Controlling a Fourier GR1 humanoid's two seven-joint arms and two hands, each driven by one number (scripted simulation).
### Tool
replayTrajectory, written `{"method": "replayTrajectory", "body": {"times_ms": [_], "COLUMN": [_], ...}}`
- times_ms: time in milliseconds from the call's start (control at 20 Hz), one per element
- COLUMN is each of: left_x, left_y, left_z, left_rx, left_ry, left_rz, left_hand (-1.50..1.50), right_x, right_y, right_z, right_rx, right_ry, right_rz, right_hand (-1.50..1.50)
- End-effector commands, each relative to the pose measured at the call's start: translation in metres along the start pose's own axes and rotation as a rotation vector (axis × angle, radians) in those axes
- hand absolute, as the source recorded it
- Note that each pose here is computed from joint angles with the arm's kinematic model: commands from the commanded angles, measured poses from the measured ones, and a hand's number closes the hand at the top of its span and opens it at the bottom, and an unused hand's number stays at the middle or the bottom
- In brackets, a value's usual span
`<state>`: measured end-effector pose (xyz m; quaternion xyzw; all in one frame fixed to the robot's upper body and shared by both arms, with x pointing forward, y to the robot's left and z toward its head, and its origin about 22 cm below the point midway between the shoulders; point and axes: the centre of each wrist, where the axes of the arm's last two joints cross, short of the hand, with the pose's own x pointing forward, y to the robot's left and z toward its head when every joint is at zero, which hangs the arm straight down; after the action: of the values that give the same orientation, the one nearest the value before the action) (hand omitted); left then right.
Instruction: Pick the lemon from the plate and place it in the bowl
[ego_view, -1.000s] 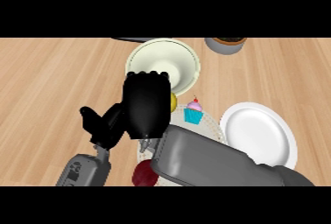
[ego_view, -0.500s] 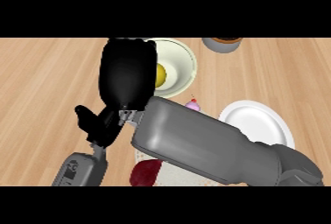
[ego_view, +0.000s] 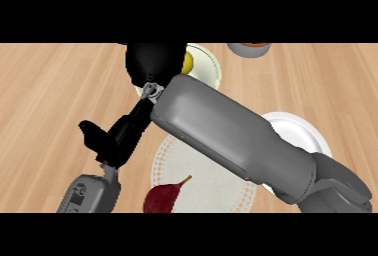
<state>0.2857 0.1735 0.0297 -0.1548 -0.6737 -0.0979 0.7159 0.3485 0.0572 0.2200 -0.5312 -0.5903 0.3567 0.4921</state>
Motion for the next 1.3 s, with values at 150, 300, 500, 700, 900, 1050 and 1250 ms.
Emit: {"method": "replayTrajectory", "body": {"times_ms": [150,300,500,700,900,1050,1250], "left_x": [0.011,0.001,0.008,0.01,0.015,0.018,0.014], "left_y": [-0.002,0.003,0.0,-0.005,-0.013,0.002,0.005], "left_z": [0.002,-0.001,-0.002,-0.001,-0.001,0.002,0.003], "left_rx": [0.004,0.016,-0.034,-0.036,-0.026,-0.013,-0.007], "left_ry": [-0.012,-0.009,-0.006,-0.016,-0.027,-0.026,-0.017], "left_rz": [-0.009,-0.016,-0.01,-0.023,-0.017,-0.009,-0.007], "left_hand": [0.0,0.0,0.0,0.0,0.0,0.0,0.0], "right_x": [-0.018,-0.042,-0.061,-0.085,-0.097,-0.097,-0.093], "right_y": [0.031,0.059,0.072,0.088,0.099,0.098,0.09], "right_z": [-0.036,-0.047,-0.061,-0.069,-0.067,-0.067,-0.062], "right_rx": [-0.033,-0.041,0.069,0.146,0.119,0.103,-0.1], "right_ry": [0.162,0.177,0.249,0.416,0.384,0.356,0.323], "right_rz": [0.002,0.047,0.125,0.055,-0.087,-0.201,-0.507], "right_hand": [1.5,1.5,1.5,-1.5,-1.5,-1.5,-1.5]}}
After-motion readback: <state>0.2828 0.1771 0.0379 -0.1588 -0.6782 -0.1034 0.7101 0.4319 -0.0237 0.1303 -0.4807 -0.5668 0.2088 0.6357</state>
